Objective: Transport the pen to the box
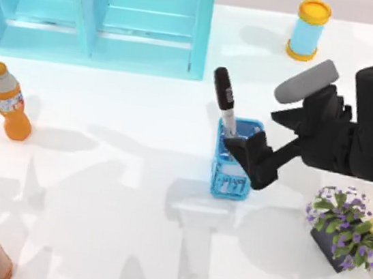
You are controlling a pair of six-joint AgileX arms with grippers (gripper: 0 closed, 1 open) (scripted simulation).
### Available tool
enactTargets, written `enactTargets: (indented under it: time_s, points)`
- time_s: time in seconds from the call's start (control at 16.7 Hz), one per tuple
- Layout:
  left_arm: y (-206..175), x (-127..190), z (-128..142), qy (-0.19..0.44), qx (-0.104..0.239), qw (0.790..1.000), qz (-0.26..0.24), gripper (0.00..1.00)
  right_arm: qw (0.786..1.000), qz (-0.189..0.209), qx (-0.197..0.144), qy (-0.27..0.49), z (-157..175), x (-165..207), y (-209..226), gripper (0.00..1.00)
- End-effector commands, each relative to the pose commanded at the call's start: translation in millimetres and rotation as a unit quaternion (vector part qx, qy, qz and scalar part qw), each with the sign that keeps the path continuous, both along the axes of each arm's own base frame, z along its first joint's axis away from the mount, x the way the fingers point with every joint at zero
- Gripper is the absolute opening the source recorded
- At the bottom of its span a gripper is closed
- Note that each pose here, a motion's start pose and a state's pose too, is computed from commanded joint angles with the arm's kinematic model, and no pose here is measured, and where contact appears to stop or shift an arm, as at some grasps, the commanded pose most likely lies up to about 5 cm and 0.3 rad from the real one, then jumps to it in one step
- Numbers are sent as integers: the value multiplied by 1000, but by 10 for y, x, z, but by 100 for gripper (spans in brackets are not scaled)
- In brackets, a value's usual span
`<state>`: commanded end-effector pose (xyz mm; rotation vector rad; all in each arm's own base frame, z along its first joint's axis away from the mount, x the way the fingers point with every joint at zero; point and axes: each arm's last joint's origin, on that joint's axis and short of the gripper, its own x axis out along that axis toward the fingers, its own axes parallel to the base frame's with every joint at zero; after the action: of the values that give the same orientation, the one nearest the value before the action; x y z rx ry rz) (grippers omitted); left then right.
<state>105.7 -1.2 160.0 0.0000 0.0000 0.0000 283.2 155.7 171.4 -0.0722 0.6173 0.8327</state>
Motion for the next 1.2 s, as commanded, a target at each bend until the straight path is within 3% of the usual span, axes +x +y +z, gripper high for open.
enactTargets:
  time_s: [0.54, 0.84, 1.2]
  points:
    - [0, 0, 0, 0, 0, 1000, 0, 100, 1000, -2, -1, 1, -525, 421, 420, 100]
    - [0, 0, 0, 0, 0, 1000, 0, 100, 1000, -2, -1, 1, -554, 436, 429, 100]
    - [0, 0, 0, 0, 0, 1000, 0, 100, 1000, -2, -1, 1, -554, 436, 429, 55]
